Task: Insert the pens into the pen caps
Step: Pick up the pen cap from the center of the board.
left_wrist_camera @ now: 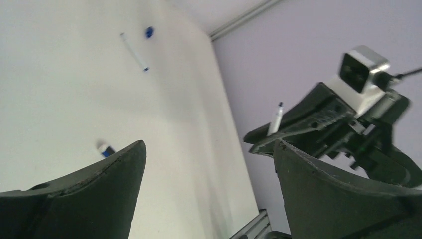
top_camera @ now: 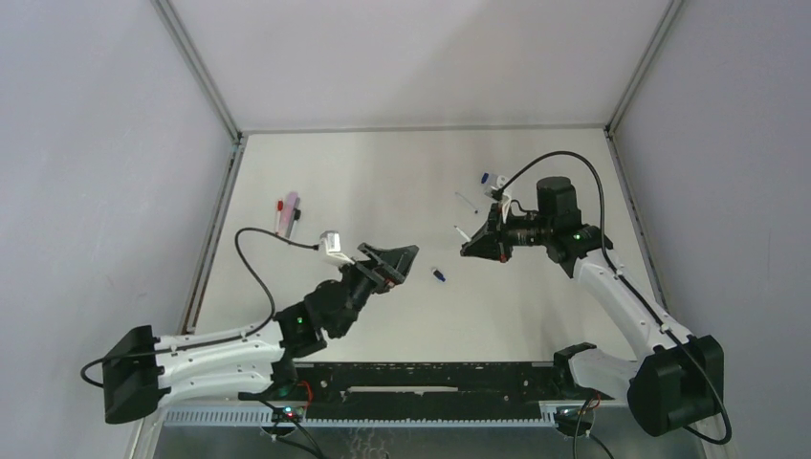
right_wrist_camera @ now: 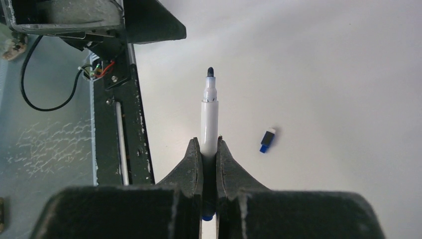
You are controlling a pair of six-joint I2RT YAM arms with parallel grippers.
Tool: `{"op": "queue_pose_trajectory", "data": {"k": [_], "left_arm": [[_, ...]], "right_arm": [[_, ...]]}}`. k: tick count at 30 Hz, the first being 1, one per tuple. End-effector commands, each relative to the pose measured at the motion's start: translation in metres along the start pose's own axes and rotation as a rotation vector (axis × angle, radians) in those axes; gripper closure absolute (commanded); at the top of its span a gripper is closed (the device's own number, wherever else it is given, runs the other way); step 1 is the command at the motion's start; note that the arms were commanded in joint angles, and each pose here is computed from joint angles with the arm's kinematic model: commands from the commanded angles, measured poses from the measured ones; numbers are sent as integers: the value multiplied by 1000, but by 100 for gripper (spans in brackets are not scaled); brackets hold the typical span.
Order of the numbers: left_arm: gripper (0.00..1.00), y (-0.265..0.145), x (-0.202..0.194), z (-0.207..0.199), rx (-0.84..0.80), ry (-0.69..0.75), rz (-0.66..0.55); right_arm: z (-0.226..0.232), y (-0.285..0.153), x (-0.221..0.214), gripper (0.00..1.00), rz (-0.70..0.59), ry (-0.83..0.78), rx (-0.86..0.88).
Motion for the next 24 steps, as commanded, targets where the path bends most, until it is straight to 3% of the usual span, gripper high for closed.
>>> {"op": "queue_pose_trajectory", "data": {"k": [1,10,15,19,24], "left_arm": [[2,5,-5,15,299,-15,55],[49,41,-40,12,601,-23,137],[58,62,-66,28,751,13,232],[60,78,-80,38,809,-5,315],[57,91,-86,45,836,-8,336]], "right_arm": [[-4,-5,13,100,-16,-54,-52],[-12,-17,17,100,-40,-30,-127],[-13,-23,20,100,-54,-29,-149],[-14,-25,21,100,-60,-32,-161],[-14,-26,22,100,-56,-28,-168]]}}
Point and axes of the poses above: each gripper's point midway between its finger pads, its own y axis out along the fingers, its own z axis along the line the jaws close on, x = y × z, the point moved 6 cm from there along -y, back along the fingers, and after that the axes turned 1 degree about y, right-handed, at the moved point
